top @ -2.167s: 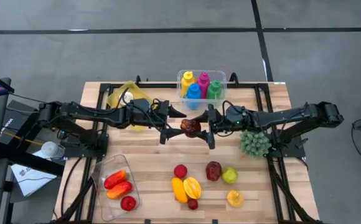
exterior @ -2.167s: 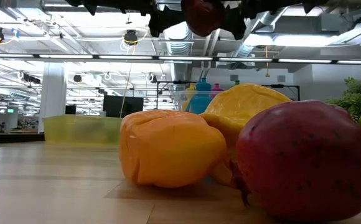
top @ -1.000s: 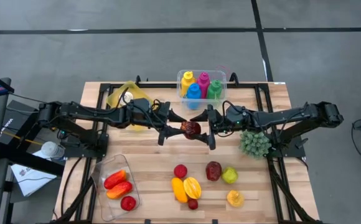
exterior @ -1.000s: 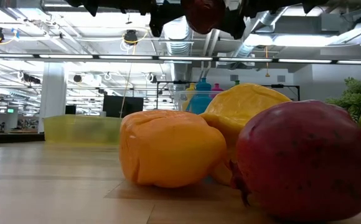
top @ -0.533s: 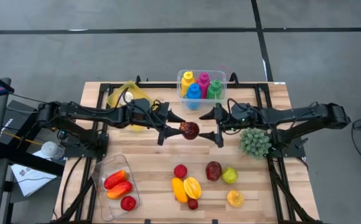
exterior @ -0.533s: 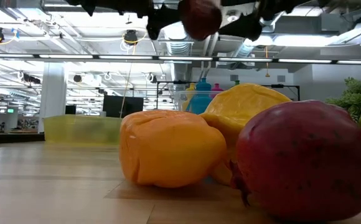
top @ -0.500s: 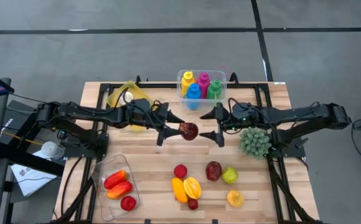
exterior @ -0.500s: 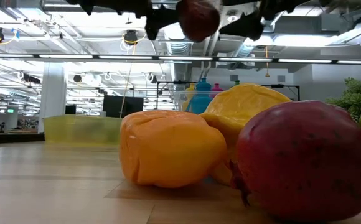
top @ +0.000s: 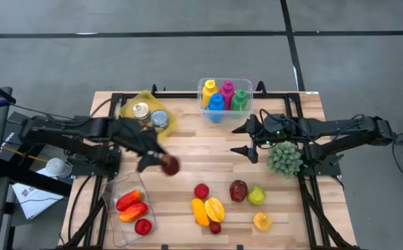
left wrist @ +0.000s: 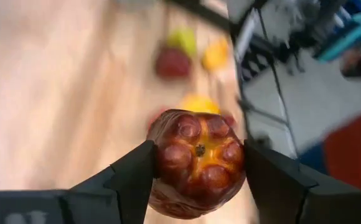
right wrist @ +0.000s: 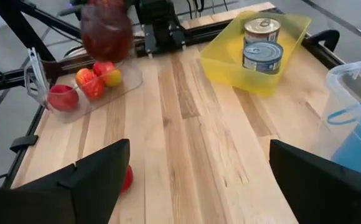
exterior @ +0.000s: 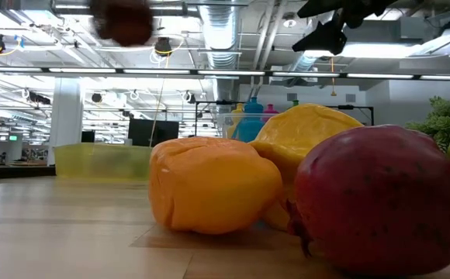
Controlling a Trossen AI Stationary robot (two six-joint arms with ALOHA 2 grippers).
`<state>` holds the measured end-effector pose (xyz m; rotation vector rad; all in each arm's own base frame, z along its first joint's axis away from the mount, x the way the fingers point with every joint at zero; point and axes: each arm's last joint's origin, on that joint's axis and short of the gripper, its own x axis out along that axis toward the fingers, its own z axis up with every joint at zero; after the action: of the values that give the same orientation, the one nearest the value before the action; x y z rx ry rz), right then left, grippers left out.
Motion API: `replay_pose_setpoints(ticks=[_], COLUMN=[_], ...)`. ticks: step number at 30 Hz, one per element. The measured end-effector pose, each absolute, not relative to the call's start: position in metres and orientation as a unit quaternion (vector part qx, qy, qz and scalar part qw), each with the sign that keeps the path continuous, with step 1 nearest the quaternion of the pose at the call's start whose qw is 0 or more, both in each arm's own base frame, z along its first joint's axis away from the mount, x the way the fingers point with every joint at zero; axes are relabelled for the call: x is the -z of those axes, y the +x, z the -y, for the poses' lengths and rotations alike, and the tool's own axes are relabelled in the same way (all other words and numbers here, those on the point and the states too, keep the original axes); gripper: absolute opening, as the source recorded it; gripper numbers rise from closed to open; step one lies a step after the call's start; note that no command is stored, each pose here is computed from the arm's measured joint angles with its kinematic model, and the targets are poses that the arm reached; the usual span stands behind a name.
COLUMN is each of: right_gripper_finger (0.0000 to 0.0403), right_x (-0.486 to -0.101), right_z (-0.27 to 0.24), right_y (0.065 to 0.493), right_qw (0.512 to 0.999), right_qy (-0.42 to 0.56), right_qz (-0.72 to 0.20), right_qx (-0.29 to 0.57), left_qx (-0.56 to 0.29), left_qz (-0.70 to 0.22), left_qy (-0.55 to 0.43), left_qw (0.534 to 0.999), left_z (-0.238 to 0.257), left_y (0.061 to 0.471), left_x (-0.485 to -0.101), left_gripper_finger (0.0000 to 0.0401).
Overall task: Pick & Place Food Item
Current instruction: Put the right red apple into the transparent bin
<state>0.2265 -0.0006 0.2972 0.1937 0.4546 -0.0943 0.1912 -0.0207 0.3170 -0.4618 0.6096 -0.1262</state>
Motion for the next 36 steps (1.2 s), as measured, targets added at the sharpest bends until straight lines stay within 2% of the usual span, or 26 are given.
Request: replay_pose_setpoints(ticks=[9,15,29,36], right_gripper_finger=[0.0372,0.0372,0.0372,0.0372], right_x=[-0.287,-0.276,-0.26,-0.26], right_z=[0.0,0.0,0.0,0.0], right_y=[0.236,0.244,0.256,0.256], right_qw=[0.963,0.956,0.947,0.946], right_qy=[0.094,0.093,0.091,0.091], right_qz=[-0.248,-0.274,-0.304,-0.306], right_qx=[0.048,0.051,0.053,0.053], left_qx=[0.071,0.094,0.108,0.13], left_qz=[-0.462,-0.529,-0.607,-0.601], left_qy=[-0.356,-0.364,-0.283,-0.275], left_qw=[0.809,0.761,0.734,0.739], left_z=[0.063,0.094,0.16,0.183], left_y=[0.13,0.121,0.136,0.147], left_x=[-0.309,-0.302,-0.265,-0.253], left_gripper_finger=[0.0219,0.0219,0.0219,0.0219])
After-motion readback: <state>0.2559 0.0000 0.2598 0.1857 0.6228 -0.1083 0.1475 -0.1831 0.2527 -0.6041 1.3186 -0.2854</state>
